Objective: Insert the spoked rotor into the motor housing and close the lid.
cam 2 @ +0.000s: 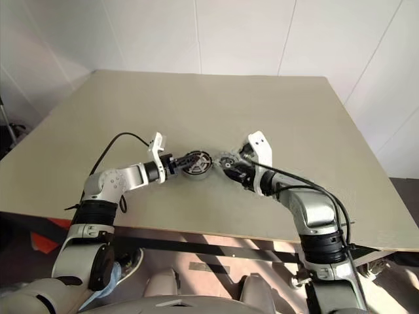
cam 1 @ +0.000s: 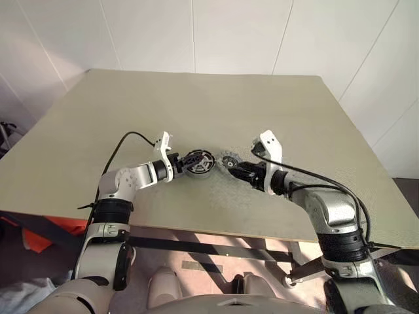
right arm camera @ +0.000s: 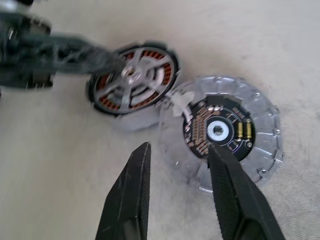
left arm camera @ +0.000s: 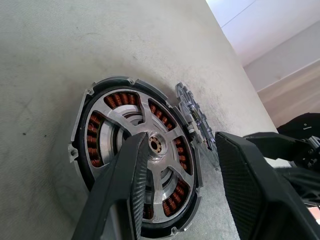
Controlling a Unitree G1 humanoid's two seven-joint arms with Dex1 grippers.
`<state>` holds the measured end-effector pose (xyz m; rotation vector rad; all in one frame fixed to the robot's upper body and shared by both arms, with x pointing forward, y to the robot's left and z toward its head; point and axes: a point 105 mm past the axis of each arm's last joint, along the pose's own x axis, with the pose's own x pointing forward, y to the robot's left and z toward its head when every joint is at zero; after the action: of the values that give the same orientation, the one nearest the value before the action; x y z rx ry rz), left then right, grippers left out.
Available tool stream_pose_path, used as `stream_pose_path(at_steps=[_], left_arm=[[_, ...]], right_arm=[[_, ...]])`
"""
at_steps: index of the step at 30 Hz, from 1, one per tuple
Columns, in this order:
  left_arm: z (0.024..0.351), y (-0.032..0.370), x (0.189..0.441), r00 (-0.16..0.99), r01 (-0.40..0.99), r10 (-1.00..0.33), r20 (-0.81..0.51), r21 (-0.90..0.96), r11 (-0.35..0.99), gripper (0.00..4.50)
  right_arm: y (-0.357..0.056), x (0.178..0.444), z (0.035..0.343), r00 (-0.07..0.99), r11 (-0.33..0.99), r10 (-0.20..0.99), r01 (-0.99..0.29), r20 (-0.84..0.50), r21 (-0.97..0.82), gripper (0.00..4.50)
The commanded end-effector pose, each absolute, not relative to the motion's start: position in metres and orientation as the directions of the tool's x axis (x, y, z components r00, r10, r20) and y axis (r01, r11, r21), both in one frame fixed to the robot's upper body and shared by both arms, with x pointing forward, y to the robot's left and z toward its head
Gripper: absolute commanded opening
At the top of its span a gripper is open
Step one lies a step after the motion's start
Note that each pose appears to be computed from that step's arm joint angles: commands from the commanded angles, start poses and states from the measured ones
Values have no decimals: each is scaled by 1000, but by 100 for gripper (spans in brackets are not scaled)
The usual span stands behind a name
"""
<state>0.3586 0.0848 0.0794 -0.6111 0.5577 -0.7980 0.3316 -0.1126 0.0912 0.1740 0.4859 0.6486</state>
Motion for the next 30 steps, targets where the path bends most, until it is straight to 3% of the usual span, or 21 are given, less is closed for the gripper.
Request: stream_pose_path(at_steps=[1,4,10,19,30], left_arm=[[81,80,355,555,505,-802,-221,-677,535,225],[80,80,354,551,505,-804,-224,-677,535,225],[80,78,354,545,507,-808,-225,-678,532,225],[79,77,354,539,510,-810,-232,-675,533,225],[79,82,355,549,507,-801,-240,-666,547,225]], right_arm=[[-128,342,97,733,811,554,-368,-396,454,198],[-131,341,95,720,767,560,-266,-409,584,198],[-151,333,78,708,749,503,-71,-495,659,198],[-144,323,76,701,707,516,-25,-492,706,198],[-127,338,78,711,670,530,-18,-462,742,198]])
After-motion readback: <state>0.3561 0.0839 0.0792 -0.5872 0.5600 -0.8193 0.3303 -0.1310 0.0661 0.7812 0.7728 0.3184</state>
